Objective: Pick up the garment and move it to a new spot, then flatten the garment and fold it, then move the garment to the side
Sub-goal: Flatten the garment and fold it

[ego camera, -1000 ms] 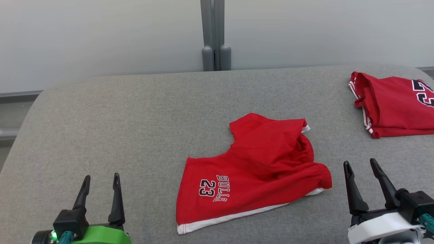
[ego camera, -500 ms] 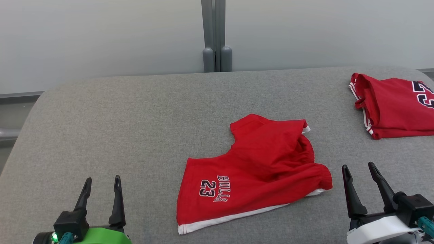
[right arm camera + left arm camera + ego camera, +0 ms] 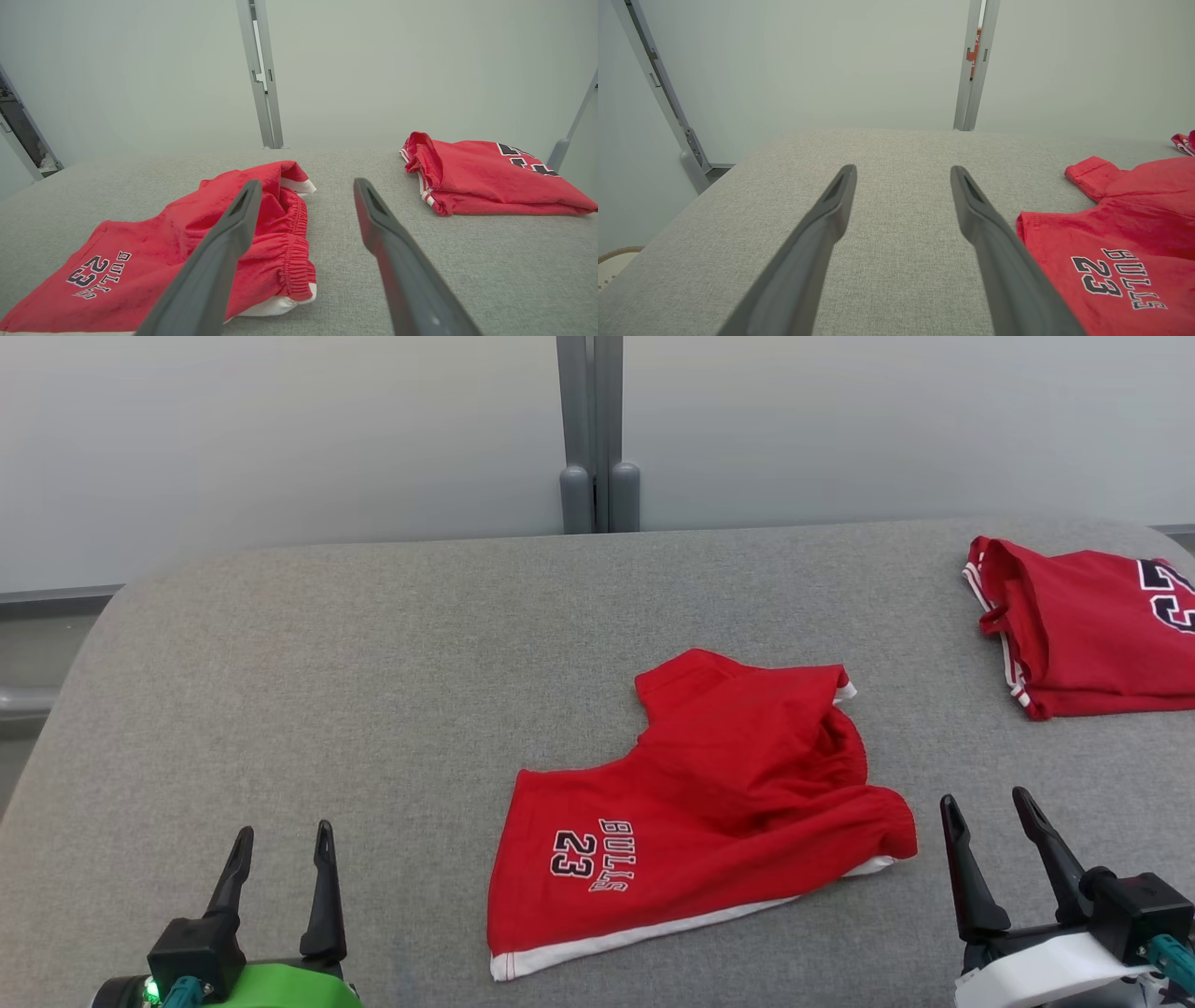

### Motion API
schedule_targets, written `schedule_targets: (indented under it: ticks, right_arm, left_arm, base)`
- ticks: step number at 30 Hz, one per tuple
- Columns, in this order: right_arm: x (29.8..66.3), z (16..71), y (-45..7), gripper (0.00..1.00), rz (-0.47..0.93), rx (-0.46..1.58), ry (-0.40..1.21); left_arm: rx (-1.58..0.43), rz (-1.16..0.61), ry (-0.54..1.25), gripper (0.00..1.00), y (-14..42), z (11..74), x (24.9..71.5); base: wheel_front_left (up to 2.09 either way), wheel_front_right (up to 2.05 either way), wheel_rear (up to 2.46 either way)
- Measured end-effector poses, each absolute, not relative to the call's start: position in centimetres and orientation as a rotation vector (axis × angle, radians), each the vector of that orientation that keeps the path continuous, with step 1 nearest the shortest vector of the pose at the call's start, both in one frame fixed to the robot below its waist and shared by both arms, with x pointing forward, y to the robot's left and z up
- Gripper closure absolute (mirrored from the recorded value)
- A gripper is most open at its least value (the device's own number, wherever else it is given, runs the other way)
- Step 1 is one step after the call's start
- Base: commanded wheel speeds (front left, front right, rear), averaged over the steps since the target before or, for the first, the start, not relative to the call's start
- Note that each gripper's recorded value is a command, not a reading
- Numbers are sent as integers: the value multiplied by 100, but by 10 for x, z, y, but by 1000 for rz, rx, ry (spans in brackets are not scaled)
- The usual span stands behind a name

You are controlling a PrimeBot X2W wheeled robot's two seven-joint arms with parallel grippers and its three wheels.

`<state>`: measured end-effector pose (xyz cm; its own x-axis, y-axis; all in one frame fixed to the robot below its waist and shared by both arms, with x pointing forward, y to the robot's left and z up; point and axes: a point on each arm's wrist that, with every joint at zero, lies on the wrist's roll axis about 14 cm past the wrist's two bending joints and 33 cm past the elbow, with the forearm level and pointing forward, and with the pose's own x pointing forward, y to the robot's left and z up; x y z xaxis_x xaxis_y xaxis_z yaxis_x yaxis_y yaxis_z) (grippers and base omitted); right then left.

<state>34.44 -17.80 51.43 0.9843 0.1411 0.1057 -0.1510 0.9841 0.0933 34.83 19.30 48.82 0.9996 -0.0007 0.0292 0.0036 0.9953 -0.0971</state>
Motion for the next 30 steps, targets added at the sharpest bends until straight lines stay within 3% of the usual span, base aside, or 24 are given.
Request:
schedule_targets:
  ticks: [22, 30]
  right_arm:
    - [344, 510, -176, 0, 152, 101, -85]
    - [350, 503, -171, 0, 173, 89, -62]
  left_arm:
    - [-102, -8, -26, 0, 191, 487, 348]
    - [-109, -113, 47, 0, 156, 466, 344]
  base:
    - [0, 0, 0]
    - [0, 0, 0]
